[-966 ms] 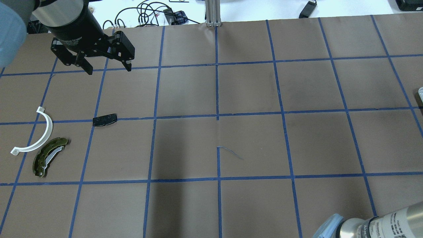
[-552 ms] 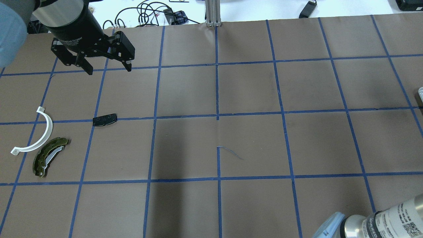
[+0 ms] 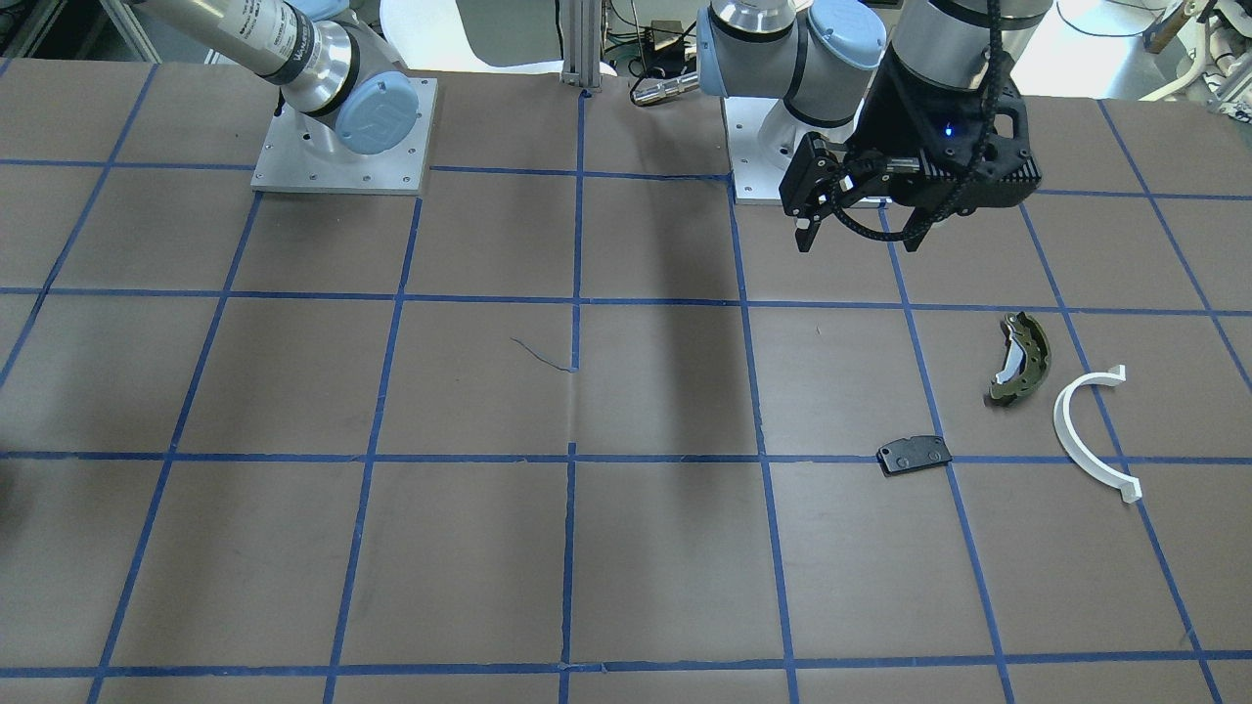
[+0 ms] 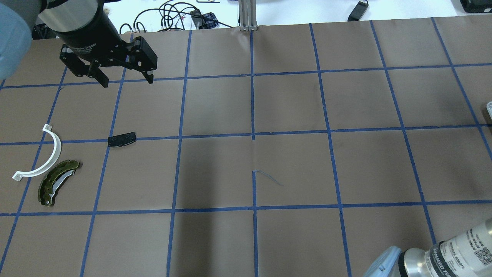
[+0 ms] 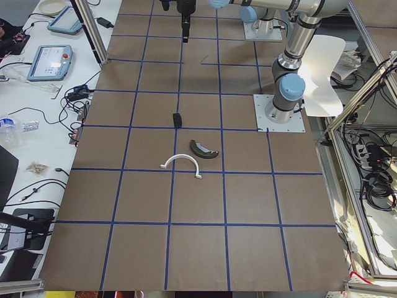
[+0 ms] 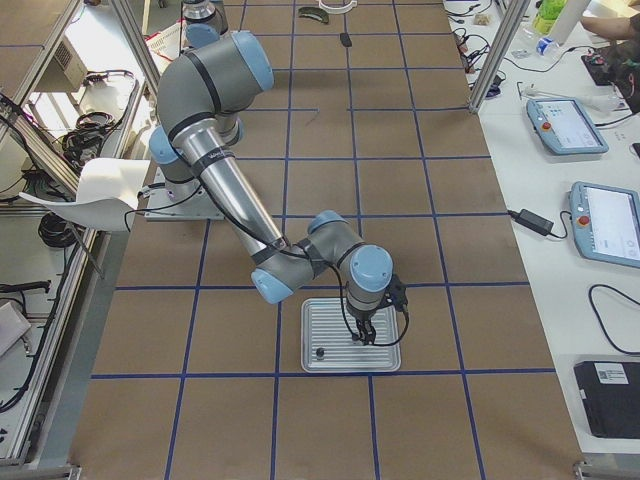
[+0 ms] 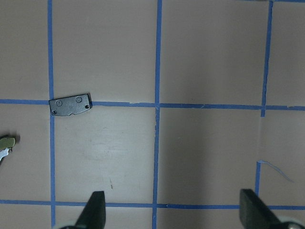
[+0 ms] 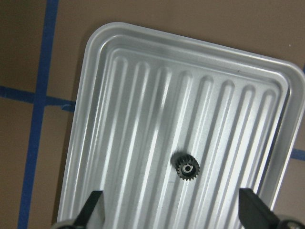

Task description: Place bearing gear from tray to pile

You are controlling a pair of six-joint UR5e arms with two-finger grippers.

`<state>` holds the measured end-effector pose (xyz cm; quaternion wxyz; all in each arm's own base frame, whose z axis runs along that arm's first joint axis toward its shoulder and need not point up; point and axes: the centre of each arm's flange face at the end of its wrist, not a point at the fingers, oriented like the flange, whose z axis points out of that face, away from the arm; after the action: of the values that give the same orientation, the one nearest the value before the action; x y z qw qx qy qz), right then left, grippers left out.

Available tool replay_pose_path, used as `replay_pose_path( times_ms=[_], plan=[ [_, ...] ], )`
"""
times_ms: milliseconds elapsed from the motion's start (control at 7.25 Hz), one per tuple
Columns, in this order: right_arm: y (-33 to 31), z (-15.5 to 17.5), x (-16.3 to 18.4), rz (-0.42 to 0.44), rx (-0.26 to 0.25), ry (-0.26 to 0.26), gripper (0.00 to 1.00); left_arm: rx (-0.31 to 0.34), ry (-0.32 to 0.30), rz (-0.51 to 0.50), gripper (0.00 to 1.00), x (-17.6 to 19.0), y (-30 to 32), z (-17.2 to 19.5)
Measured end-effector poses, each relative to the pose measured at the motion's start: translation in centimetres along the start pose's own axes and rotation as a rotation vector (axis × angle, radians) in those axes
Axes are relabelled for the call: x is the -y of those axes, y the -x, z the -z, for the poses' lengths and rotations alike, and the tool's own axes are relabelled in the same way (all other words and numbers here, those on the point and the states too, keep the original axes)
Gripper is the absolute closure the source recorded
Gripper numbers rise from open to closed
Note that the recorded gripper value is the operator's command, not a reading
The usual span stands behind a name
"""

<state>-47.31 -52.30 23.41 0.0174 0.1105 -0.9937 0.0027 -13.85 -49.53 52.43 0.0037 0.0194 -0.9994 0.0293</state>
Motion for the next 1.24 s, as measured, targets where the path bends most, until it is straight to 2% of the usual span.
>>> replay_pose_path(
  times_ms=[552,828,1103,1241],
  plan=[
    [-1.0,-3.2,0.5,-0.024,-0.018,-0.011,0.08,0.000,0.000,0.001,0.00,0.0,0.0,0.0],
    [-1.1,-3.9,0.6,-0.028,-0.016,-0.008,0.23,0.000,0.000,0.001,0.00,0.0,0.1,0.0],
    [-1.2,-4.5,0.6,-0.030,-0.010,-0.002,0.33,0.000,0.000,0.002,0.00,0.0,0.1,0.0],
    [-1.2,-4.6,0.5,-0.030,-0.011,-0.001,0.34,0.000,0.000,0.001,0.00,0.0,0.1,0.0]
  ],
)
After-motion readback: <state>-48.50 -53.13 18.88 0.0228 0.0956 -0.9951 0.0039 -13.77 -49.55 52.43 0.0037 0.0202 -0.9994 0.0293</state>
